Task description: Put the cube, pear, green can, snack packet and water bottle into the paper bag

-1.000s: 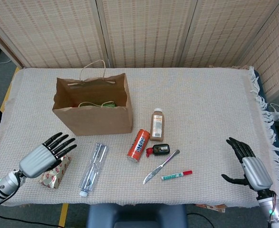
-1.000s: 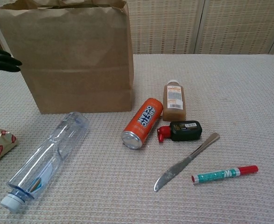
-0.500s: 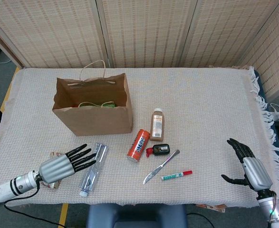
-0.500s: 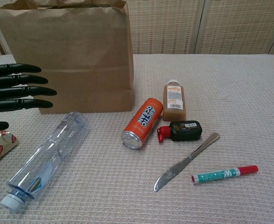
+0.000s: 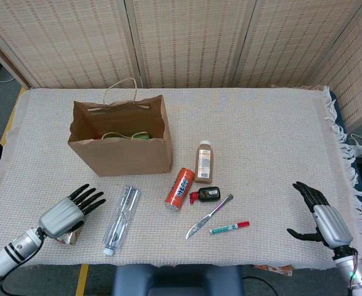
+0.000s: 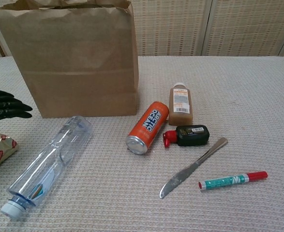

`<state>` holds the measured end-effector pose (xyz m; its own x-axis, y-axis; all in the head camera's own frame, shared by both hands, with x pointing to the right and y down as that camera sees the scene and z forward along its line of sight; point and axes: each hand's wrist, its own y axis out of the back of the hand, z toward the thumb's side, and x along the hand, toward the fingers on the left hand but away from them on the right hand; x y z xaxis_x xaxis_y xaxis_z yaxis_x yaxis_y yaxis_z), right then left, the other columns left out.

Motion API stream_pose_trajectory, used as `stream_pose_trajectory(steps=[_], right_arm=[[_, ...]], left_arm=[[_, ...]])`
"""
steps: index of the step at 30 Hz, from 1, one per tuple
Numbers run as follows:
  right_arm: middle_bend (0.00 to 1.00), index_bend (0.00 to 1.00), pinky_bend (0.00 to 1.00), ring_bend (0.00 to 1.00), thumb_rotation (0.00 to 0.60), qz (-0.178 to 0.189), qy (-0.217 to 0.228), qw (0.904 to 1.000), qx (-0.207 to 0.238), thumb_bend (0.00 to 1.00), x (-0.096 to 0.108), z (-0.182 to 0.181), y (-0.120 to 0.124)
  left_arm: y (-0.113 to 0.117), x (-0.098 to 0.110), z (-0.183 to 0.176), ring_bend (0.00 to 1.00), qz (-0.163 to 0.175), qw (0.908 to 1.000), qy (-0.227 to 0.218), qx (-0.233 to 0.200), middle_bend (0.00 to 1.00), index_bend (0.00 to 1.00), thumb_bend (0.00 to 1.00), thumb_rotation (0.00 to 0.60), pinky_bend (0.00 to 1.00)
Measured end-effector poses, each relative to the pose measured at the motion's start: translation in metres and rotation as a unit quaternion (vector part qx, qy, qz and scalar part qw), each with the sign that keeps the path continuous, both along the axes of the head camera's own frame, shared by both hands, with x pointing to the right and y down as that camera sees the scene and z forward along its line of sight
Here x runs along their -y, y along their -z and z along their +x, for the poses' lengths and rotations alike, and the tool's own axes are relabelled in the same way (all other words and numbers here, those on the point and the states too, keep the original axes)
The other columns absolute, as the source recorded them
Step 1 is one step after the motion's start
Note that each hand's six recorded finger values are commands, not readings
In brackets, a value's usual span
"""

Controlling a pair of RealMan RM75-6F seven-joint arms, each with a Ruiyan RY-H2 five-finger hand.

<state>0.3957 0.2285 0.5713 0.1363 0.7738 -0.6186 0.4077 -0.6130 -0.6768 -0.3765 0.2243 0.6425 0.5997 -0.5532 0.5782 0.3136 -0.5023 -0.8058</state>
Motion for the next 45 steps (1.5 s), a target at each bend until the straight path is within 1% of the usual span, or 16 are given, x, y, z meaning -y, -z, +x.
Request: stream_pose_trajectory(steps=[4,8,15,19,29,34,39,45], right_arm=[[0.0,0.0,0.0,0.0,0.6,-0.002,0.001,1.0,0.0,0.05,0.0,-0.001,0.0],[0.0,0.0,0.0,0.0,0.6,-0.005,0.0,1.0,0.0,0.05,-0.001,-0.001,0.0],[0.0,0.0,0.0,0.0,0.6,-0.007,-0.001,1.0,0.001,0.05,-0.001,-0.001,0.0],[0.0,0.0,0.0,0.0,0.6,-0.008,-0.001,1.0,0.0,0.05,-0.001,-0.001,0.0],[0.0,0.0,0.0,0.0,0.6,-0.01,-0.002,0.9999,-0.001,0.05,-0.001,-0.001,-0.001],[0.0,0.0,0.0,0.0,0.6,-0.012,-0.002,0.9999,-0.001,0.05,-0.002,-0.002,-0.001],[0.0,0.0,0.0,0.0,0.6,-0.013,-0.002,0.9999,-0.002,0.05,-0.002,-0.001,-0.001],[0.0,0.0,0.0,0.0,0.6,-0.014,-0.003,0.9999,-0.002,0.05,-0.002,-0.001,-0.001]], left_arm=[[0.002,-0.022,-0.013,0.0,-0.041,0.9966,0.071,0.006,0.0,0.0,0.34,0.6,0.03],[0.002,-0.039,-0.022,0.0,-0.062,0.9929,0.1,0.019,0.0,0.0,0.34,0.6,0.03],[-0.001,-0.048,-0.037,0.0,-0.066,0.9907,0.108,0.049,0.0,0.0,0.34,0.6,0.02],[-0.006,-0.053,-0.044,0.0,-0.065,0.9906,0.103,0.062,0.0,0.0,0.34,0.6,0.02],[-0.005,-0.067,-0.058,0.0,-0.067,0.9897,0.107,0.067,0.0,0.0,0.34,0.6,0.02],[-0.01,-0.067,-0.052,0.0,-0.063,0.9903,0.109,0.059,0.0,0.0,0.34,0.6,0.02],[-0.019,-0.061,-0.044,0.0,-0.057,0.9907,0.111,0.055,0.0,0.0,0.33,0.6,0.02],[-0.032,-0.058,-0.045,0.0,-0.059,0.9898,0.108,0.072,0.0,0.0,0.34,0.6,0.02]])
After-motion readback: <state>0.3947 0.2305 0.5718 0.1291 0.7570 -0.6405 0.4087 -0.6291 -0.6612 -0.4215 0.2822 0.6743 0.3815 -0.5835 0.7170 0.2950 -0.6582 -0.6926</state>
